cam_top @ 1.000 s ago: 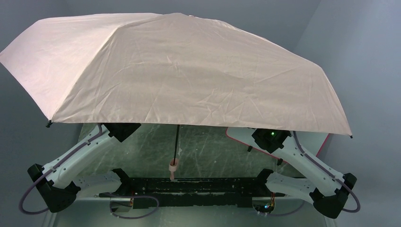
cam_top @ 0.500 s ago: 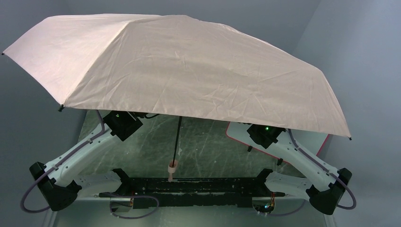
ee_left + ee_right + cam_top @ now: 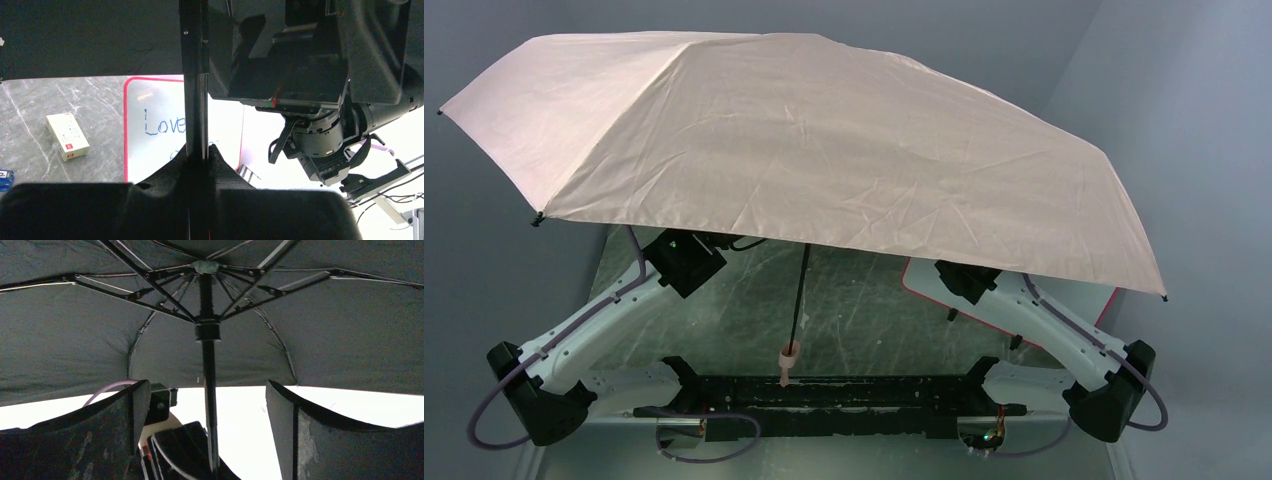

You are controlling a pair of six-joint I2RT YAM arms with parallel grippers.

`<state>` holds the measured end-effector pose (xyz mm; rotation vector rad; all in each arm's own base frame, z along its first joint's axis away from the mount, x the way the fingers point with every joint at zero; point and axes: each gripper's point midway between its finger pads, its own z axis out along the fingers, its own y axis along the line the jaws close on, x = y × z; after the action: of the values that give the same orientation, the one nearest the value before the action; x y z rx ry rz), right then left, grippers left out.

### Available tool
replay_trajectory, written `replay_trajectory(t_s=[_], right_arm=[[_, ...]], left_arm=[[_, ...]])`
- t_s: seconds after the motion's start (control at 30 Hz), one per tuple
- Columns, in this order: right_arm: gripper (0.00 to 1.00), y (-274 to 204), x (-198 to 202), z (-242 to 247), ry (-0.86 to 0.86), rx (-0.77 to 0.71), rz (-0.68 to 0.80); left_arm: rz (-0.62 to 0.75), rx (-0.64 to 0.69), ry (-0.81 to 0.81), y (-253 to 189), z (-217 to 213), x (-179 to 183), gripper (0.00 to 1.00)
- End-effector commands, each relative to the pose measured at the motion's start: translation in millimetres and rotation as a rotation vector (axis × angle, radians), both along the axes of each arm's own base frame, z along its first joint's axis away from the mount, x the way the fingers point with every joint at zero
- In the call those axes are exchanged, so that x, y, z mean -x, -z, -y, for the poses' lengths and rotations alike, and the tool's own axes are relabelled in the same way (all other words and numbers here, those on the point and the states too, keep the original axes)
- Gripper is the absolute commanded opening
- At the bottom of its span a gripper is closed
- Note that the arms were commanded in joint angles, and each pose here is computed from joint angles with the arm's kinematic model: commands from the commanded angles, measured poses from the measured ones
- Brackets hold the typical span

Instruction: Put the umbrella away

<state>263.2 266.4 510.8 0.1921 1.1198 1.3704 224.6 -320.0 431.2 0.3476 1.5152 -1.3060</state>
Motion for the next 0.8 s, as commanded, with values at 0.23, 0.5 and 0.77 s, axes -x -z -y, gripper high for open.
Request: replay_trajectory(t_s=[0.23,0.5,0.77], right_arm=[[0.88,-45.8,-9.3,-20.6,-0.02,-0.033,0.151],[0.83,-46.5,-20.2,-36.1,-0.036,-0.033,0.166],[0.77,-53.9,-26.6,-36.8,-0.02,-0.046,0.185]], left_arm=[[0.111,0.072,0.025,-37.3,-10.7,16.8,0.05],[0.114,0.065,0.032,-36.1,-9.6,17.4,0.05],[0.113,0.058,0.037,-33.2,-8.1,16.9,0.05]])
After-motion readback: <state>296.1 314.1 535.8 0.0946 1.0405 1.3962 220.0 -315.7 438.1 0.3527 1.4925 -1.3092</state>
